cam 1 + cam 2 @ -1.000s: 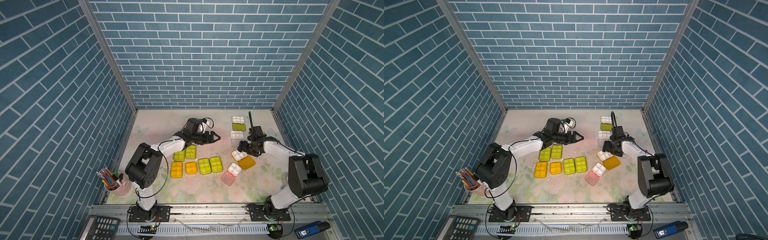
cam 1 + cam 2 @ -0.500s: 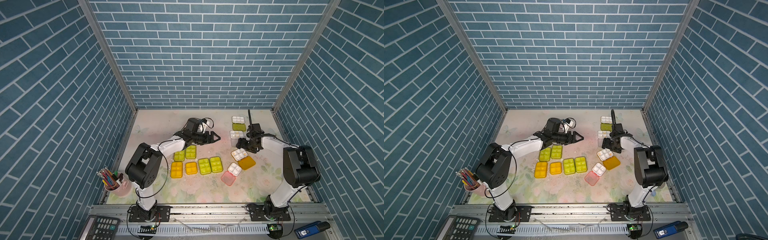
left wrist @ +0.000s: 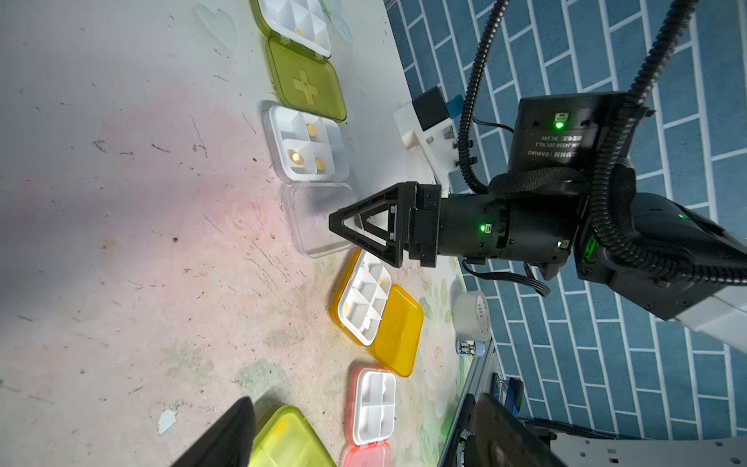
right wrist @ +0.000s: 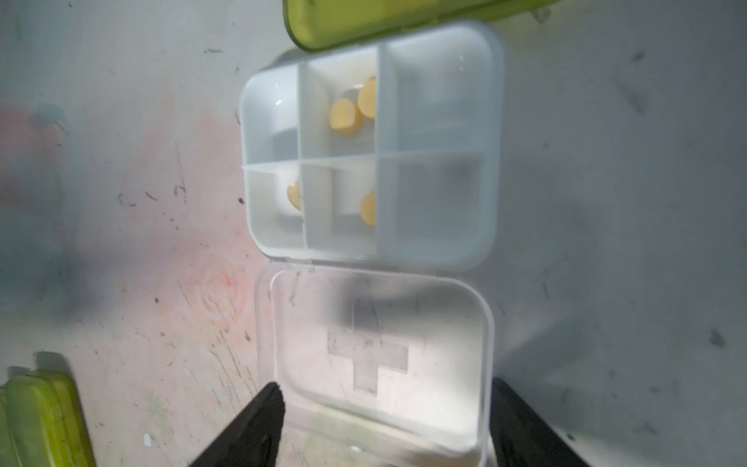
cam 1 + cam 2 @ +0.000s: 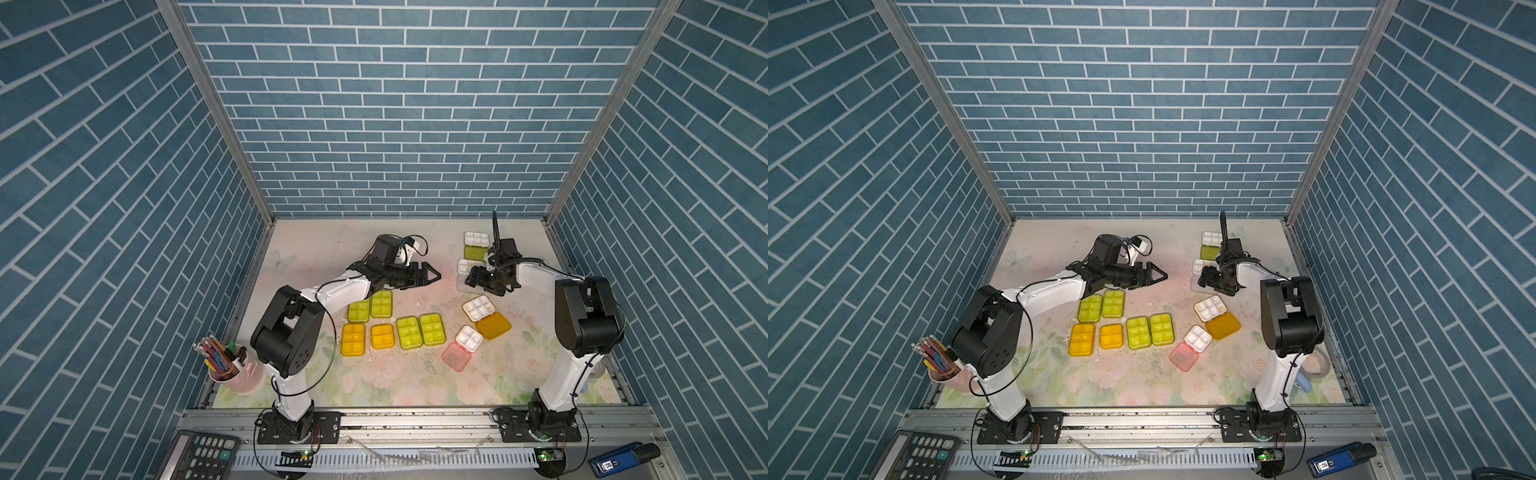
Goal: Close pillboxes
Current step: Adjust the pillbox at the center of the board.
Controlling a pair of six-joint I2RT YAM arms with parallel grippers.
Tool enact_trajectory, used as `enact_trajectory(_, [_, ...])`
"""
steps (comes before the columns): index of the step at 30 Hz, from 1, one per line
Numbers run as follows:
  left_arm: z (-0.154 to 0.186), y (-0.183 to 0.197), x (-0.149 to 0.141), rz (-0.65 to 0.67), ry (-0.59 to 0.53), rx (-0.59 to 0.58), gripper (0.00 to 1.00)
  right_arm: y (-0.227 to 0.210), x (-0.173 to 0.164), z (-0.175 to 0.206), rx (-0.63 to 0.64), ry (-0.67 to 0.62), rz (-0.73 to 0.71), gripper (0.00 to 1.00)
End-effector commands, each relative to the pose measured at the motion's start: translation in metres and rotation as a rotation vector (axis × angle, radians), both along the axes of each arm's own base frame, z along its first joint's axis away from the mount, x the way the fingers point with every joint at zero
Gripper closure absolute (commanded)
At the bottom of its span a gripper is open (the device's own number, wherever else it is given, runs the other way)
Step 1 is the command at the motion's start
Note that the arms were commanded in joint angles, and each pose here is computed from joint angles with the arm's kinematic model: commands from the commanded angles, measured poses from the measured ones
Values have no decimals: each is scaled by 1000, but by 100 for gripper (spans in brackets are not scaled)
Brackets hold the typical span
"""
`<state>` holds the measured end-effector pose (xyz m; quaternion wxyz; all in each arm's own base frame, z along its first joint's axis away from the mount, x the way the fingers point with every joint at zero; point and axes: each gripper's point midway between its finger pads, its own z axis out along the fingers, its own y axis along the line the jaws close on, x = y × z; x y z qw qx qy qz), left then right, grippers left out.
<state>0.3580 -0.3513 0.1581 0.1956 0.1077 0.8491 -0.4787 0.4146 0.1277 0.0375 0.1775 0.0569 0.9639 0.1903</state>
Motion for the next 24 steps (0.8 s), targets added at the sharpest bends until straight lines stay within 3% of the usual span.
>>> enact_trajectory(1, [0,-5,0,-19,-7,6,14,10,12,2,51,-7,5,22])
enact_trajectory(8, [-5,-5,0,-19,1,12,14,32,27,-3,124,-3,32,23])
enact_trajectory(14, [-5,-8,-2,-26,3,8,14,43,23,16,159,-18,62,25])
enact_trajectory(24, [-14,-34,-30,-121,16,26,14,-11,-37,31,-74,-40,3,22])
